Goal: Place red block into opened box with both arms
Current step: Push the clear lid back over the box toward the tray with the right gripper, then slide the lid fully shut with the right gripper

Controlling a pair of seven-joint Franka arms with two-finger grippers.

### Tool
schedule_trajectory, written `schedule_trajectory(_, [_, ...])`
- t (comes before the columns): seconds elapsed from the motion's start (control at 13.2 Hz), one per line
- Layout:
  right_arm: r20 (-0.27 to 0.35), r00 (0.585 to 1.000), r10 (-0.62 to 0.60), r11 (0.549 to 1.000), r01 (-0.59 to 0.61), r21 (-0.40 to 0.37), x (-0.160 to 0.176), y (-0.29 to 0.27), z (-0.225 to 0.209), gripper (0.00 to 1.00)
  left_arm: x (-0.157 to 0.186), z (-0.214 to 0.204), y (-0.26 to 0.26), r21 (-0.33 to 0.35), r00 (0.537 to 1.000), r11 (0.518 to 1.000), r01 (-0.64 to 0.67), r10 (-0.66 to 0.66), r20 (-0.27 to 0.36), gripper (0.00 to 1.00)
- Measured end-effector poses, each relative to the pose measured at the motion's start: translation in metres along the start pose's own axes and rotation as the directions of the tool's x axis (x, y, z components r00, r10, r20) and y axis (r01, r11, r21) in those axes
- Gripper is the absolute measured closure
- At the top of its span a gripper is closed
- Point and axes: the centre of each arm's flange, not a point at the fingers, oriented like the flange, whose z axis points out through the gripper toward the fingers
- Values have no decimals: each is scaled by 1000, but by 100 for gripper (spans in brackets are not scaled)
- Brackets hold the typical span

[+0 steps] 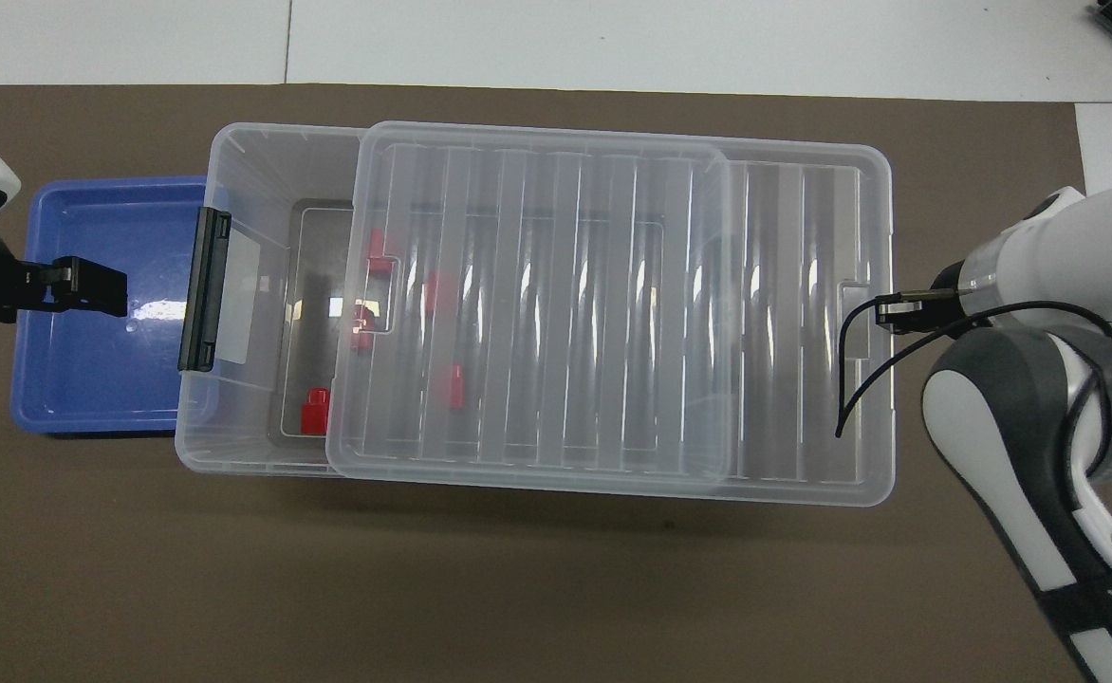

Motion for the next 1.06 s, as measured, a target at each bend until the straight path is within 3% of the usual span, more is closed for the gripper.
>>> schedule_trajectory(0.38, [-2, 995, -95, 995, 95, 4, -8, -55, -1, 99, 0, 0, -3, 0, 1000, 1000, 6, -6, 0, 0])
schedule_trajectory(1.06, [9, 993, -121, 990, 119, 79, -28, -128, -4, 99, 0, 0, -10, 0, 1000, 1000, 18, -18, 0, 0])
